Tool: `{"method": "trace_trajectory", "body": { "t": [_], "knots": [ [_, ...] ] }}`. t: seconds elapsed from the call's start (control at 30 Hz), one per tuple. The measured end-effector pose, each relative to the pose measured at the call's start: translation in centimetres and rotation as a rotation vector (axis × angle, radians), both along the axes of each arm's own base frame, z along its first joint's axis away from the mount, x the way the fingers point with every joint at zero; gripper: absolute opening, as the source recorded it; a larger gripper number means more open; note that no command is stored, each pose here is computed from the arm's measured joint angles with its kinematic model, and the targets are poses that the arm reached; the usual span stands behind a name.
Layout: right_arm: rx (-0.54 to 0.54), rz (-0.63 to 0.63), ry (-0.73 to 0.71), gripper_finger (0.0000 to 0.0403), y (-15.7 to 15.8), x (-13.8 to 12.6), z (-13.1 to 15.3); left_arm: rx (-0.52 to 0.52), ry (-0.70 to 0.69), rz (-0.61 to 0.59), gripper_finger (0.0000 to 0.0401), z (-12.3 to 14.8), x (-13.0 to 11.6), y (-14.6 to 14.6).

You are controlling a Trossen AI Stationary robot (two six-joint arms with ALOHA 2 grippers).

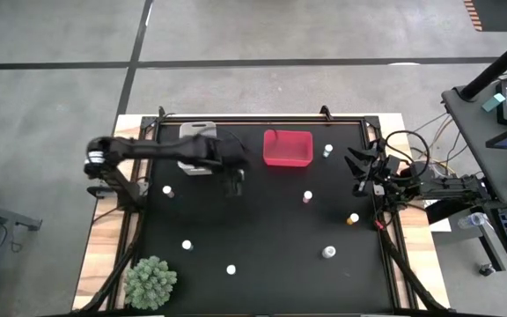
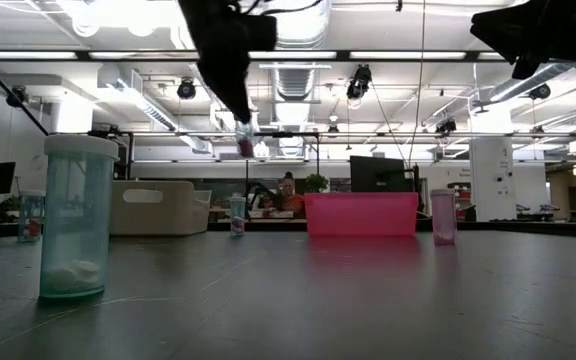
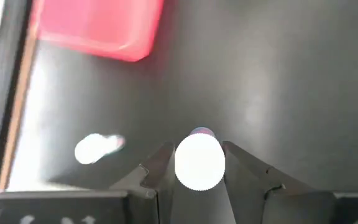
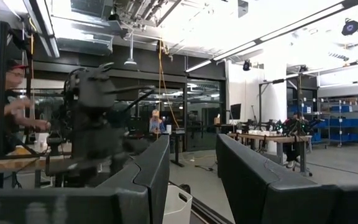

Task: Pick and place medicine bottles into bin by pill shape (circle, oval)
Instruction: Put the blue capsule bottle into the gray bin

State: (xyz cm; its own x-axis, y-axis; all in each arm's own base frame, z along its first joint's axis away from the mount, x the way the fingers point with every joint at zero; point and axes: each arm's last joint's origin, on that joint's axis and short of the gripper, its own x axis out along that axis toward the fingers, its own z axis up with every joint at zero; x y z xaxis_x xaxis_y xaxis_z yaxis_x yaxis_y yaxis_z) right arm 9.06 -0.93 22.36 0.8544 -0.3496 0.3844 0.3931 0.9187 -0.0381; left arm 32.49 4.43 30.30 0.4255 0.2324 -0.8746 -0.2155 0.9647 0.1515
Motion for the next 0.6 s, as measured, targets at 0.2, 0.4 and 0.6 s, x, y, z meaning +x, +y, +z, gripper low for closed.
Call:
{"method": "trace_trajectory", "body": {
  "t": [0.2,0.4,0.6],
  "knots": [
    [-0.001,0.000,0.003,0.0123,0.0,0.0,0.0,0.019,-0.048,0.159,0.0096,2.0,-3.7,4.2],
    [-0.001,0.000,0.003,0.0123,0.0,0.0,0.0,0.000,-0.055,0.374,0.0096,1.3,-7.4,8.1],
    [0.000,0.000,0.002,0.0123,0.0,0.0,0.0,-0.028,-0.032,0.581,0.0096,-0.8,-10.4,11.5]
  ]
}}
